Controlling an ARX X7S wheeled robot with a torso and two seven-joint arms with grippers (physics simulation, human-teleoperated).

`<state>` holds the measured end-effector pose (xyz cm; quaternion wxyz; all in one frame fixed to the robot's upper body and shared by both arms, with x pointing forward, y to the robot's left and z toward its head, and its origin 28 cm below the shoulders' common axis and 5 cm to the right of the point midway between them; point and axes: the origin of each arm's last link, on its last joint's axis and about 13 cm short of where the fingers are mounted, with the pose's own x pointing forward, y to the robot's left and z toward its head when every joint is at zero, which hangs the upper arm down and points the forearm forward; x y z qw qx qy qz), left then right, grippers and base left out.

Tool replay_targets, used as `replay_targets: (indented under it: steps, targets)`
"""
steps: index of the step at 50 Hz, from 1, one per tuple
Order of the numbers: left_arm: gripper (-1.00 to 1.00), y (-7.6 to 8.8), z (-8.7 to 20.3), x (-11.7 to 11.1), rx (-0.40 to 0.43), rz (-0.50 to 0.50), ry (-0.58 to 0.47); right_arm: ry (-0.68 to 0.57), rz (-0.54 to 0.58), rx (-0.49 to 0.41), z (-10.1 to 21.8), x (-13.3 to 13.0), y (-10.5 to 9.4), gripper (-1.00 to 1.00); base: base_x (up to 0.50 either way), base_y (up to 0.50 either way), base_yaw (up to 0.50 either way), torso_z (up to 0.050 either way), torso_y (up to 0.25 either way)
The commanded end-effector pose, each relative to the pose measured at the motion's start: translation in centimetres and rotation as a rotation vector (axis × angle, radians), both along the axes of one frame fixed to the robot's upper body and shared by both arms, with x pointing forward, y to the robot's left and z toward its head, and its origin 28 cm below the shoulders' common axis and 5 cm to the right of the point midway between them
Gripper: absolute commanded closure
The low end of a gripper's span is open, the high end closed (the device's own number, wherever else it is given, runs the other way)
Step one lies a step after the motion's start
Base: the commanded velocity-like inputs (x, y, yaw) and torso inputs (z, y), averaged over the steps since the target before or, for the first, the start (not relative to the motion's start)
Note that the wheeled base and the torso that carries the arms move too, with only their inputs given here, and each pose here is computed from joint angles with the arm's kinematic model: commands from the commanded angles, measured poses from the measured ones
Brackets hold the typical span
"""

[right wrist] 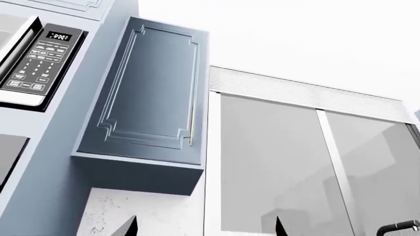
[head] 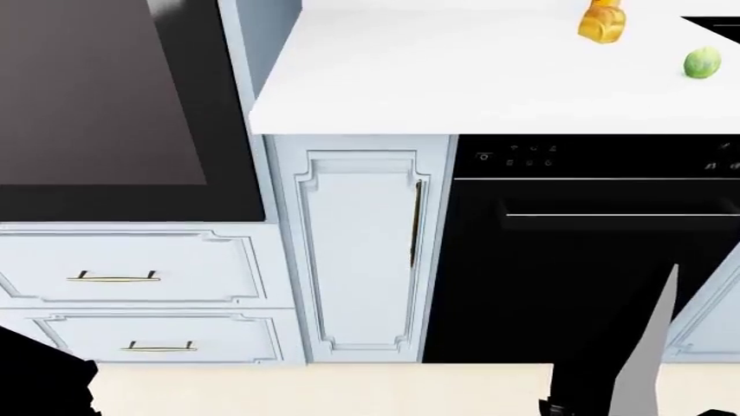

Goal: Open the oven door

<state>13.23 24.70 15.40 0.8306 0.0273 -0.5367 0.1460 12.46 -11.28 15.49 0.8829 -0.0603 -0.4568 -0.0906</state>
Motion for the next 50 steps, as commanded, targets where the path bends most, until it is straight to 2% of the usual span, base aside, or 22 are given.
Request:
replay_targets:
  steps: [1,13,50]
  targets:
    - [-1.0,0.06,0.09,-0.06,-0.01,0.01,-0.008,0.002,0.002,0.002,-0.03,-0.09,0.02,-1.0,0.0,0.0,0.0,0.0,0.0]
    - [-1.0,0.1,-0.01,-0.04,-0.012,0.012,-0.008,-0.005,0.014,0.008,-0.05,-0.18,0.04,-1.0,0.0,0.0,0.0,0.0,0.0]
    - [-1.0,0.13,-0.02,0.04,-0.014,0.015,-0.009,-0.011,0.035,0.01,0.0,-0.29,0.1,-1.0,0.0,0.0,0.5,0.0,0.0]
